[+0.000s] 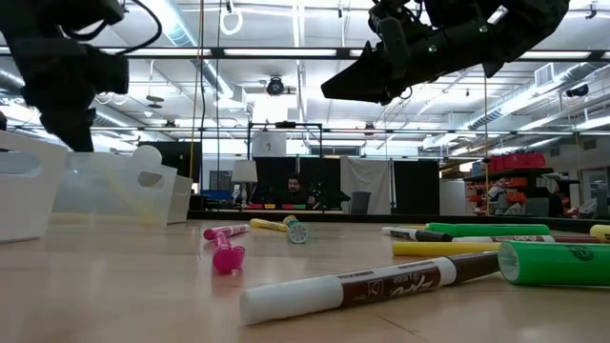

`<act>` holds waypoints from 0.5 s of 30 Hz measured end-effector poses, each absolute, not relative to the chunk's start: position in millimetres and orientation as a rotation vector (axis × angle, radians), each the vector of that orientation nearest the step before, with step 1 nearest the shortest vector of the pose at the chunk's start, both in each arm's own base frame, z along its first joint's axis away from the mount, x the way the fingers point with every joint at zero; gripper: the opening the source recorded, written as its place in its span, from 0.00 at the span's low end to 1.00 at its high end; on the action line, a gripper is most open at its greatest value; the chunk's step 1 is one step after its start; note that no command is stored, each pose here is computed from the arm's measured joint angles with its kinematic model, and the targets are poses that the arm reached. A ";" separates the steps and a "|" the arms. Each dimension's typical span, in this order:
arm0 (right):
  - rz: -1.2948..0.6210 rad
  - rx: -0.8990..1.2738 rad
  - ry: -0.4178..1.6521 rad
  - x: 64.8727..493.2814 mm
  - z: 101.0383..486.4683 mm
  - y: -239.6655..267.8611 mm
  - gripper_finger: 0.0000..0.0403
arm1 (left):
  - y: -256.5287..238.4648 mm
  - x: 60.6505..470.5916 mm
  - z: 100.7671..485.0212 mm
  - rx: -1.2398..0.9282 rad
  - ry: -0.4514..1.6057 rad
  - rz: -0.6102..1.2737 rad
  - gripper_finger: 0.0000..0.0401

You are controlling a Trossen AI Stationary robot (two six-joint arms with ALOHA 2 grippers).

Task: Pick & Place Markers
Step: Put the yellow pen into the transparent bin, then put the brown marker into the white bin

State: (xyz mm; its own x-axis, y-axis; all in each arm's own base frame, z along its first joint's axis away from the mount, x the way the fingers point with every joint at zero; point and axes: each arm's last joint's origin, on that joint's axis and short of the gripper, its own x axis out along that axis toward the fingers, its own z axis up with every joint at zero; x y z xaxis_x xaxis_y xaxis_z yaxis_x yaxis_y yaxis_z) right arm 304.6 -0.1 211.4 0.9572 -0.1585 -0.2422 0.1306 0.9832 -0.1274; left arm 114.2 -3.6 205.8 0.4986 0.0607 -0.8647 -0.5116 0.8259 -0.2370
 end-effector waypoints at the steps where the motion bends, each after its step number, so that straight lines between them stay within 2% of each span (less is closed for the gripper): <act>1: -0.147 -0.111 0.255 304.6 211.4 -0.1 0.28 | -3.7 113.3 203.1 -0.508 1.010 0.365 0.20; 7: -0.147 -0.114 0.255 304.6 211.3 -0.2 0.28 | -3.6 108.3 192.6 -0.501 1.073 0.379 0.24; 15: -0.148 -0.114 0.256 304.6 211.2 -0.3 0.28 | -2.7 108.2 197.9 -0.536 1.051 0.436 0.32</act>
State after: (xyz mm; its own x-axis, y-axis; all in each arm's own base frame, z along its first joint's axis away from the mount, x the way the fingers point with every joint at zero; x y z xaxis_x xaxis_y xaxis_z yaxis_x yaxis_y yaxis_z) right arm 304.6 -0.3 211.2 0.9567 -0.1596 -0.2433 0.1306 0.9827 -0.1313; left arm 108.2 -2.7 197.9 0.4338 0.0833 -0.8971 -0.5759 0.7914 -0.2050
